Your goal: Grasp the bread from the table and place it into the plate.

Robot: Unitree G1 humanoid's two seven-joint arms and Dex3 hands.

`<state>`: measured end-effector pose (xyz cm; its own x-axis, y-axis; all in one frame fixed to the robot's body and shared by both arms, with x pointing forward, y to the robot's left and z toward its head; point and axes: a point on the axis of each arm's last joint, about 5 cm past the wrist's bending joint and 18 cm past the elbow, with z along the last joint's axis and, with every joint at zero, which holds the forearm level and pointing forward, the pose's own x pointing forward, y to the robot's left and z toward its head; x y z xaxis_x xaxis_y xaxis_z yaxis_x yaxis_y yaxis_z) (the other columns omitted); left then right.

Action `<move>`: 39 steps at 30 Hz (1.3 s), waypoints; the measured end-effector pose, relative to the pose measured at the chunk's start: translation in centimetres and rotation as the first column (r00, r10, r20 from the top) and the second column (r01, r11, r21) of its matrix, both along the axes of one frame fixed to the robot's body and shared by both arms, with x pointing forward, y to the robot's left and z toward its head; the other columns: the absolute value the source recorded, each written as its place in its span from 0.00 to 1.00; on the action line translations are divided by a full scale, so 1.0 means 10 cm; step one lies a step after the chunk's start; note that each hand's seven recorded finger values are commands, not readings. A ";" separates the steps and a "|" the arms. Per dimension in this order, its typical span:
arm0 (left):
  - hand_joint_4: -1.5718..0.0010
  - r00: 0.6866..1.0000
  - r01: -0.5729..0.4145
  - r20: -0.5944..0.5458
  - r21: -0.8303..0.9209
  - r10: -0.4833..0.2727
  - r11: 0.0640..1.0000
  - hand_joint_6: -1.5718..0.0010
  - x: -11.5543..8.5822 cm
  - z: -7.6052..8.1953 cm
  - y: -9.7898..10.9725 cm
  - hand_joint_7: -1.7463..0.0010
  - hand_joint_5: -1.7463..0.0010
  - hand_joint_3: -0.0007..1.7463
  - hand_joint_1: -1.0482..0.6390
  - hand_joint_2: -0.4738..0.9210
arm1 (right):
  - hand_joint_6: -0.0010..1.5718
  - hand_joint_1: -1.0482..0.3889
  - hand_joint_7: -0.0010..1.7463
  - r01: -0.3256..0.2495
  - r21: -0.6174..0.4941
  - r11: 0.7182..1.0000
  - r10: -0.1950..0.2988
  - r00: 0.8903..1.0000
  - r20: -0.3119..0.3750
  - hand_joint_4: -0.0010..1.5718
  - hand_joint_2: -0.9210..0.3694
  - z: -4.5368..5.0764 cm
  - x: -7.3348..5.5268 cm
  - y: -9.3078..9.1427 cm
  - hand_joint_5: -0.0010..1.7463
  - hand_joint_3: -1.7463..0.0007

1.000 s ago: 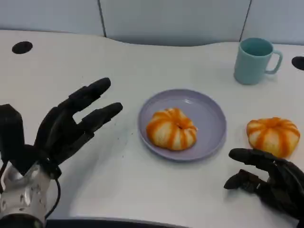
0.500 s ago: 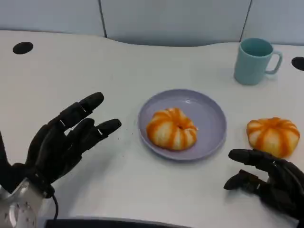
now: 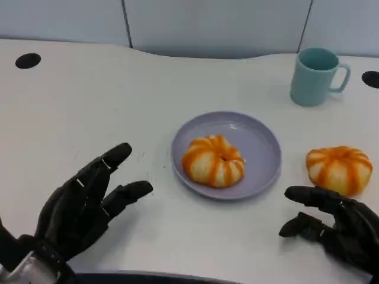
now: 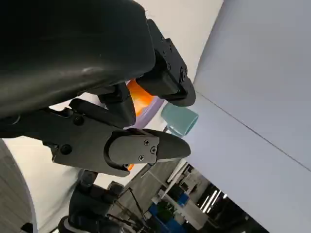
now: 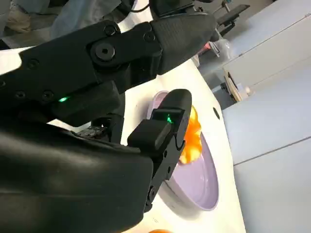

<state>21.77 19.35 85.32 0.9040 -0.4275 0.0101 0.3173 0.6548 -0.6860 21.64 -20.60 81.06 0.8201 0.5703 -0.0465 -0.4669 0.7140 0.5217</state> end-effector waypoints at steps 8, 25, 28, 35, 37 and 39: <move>0.71 0.998 -0.038 -0.052 -0.002 0.038 0.999 0.55 -0.08 -0.05 -0.02 0.94 0.30 0.23 0.33 1.00 | 0.52 0.43 0.18 0.005 -0.003 1.000 -0.005 1.000 0.001 0.35 0.00 0.006 0.00 0.00 0.65 0.93; 0.76 0.992 -0.083 -0.089 0.038 0.086 0.996 0.73 -0.22 -0.16 -0.09 0.49 0.08 0.25 0.34 1.00 | 0.52 0.43 0.17 0.005 0.001 1.000 -0.005 1.000 -0.011 0.34 0.00 0.008 -0.01 -0.01 0.64 0.93; 0.78 0.992 -0.083 -0.088 0.038 0.086 0.996 0.74 -0.22 -0.16 -0.08 0.42 0.04 0.26 0.34 1.00 | 0.52 0.43 0.17 0.006 0.001 1.000 -0.006 1.000 -0.012 0.35 0.00 0.008 -0.01 -0.01 0.65 0.94; 0.79 0.993 -0.081 -0.077 0.085 0.088 0.993 0.75 -0.22 -0.19 -0.12 0.33 0.01 0.27 0.34 1.00 | 0.52 0.42 0.18 0.002 0.001 1.000 -0.002 1.000 -0.011 0.35 0.00 0.004 -0.01 -0.03 0.66 0.95; 0.79 0.993 -0.082 -0.076 0.097 0.090 0.992 0.75 -0.22 -0.20 -0.12 0.31 0.00 0.25 0.34 1.00 | 0.53 0.42 0.18 0.002 0.001 1.000 -0.002 1.000 -0.012 0.35 0.00 0.004 -0.01 -0.03 0.66 0.95; 0.79 0.993 -0.083 -0.076 0.106 0.092 0.991 0.75 -0.23 -0.22 -0.12 0.30 0.00 0.25 0.34 1.00 | 0.53 0.42 0.18 0.002 0.000 1.000 -0.002 1.000 -0.012 0.35 0.00 0.004 -0.01 -0.03 0.66 0.95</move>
<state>19.49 18.12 83.16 0.9340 -0.3417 -0.1042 0.2021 0.7459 -0.6346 21.58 -20.90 81.10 0.8209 0.5684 -0.0561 -0.4591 0.7150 0.5272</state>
